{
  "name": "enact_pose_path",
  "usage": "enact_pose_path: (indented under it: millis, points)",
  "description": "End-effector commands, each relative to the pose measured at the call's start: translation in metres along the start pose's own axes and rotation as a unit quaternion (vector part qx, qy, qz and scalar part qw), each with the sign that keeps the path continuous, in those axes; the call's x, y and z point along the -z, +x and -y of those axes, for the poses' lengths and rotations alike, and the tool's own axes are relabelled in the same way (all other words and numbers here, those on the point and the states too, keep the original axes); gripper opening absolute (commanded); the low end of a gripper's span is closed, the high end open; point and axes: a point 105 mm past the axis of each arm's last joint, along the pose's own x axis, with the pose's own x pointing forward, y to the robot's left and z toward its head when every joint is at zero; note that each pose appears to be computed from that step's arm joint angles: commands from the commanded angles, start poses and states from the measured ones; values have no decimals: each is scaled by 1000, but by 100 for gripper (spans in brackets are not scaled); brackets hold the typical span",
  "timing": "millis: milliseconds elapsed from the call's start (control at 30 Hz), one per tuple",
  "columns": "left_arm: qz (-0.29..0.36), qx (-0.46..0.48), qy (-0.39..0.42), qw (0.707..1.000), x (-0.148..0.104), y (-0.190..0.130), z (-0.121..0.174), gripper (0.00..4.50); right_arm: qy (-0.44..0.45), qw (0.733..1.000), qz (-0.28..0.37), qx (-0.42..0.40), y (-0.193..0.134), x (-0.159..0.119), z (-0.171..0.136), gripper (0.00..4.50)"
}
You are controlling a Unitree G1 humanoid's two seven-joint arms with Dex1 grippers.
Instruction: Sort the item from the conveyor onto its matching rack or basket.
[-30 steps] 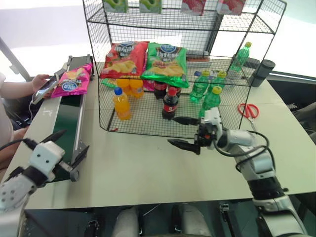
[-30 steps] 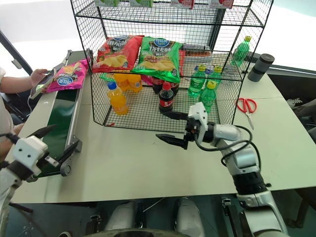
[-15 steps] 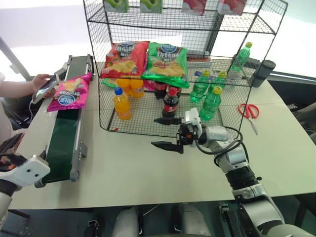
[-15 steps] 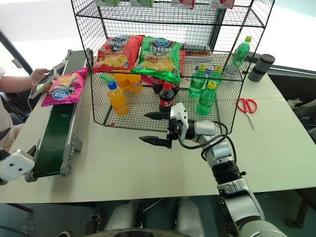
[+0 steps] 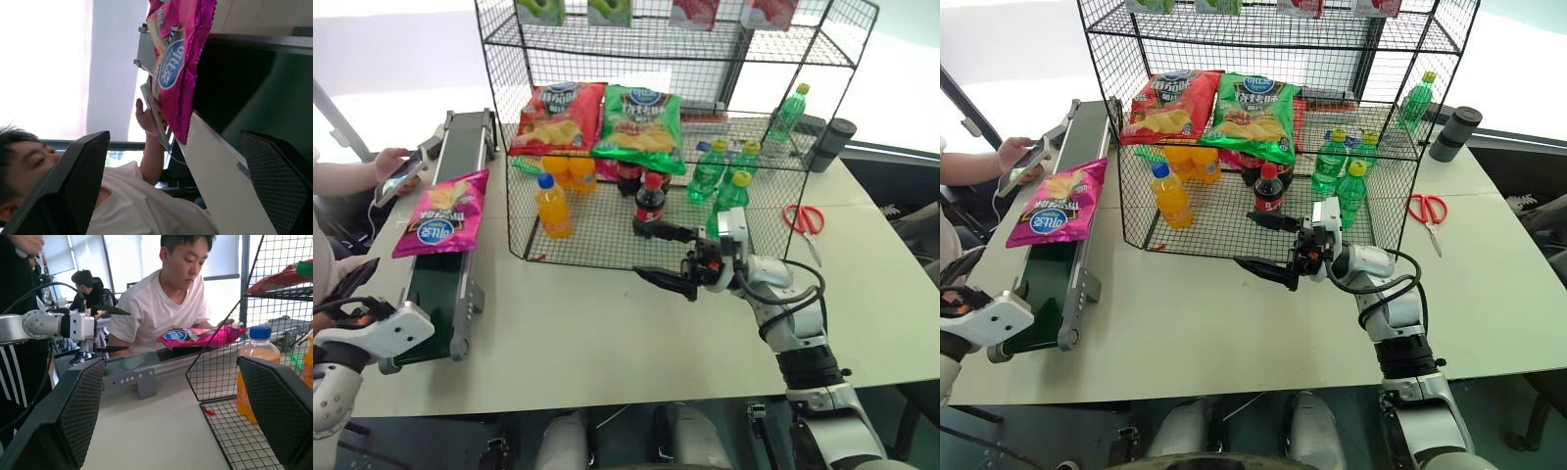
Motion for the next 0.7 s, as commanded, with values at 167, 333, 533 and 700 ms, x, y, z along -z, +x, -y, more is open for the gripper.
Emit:
enact_pose_path:
  millis: [167, 333, 533, 700]
  points:
    - [21, 8, -4, 1000, -4, 10, 5, 450, -41, 999, -2, 2, 3, -12, 0, 447]
    - [33, 24, -17, 999, -5, 13, 11, 450, -46, 999, -9, 2, 3, -11, 0, 447]
    - [38, 13, -24, 999, -4, 22, 6, 450, -57, 998, -19, 2, 3, -10, 2, 447]
    - [55, 31, -36, 997, -14, 26, 14, 396, -59, 998, -22, 5, 5, -8, 0, 450]
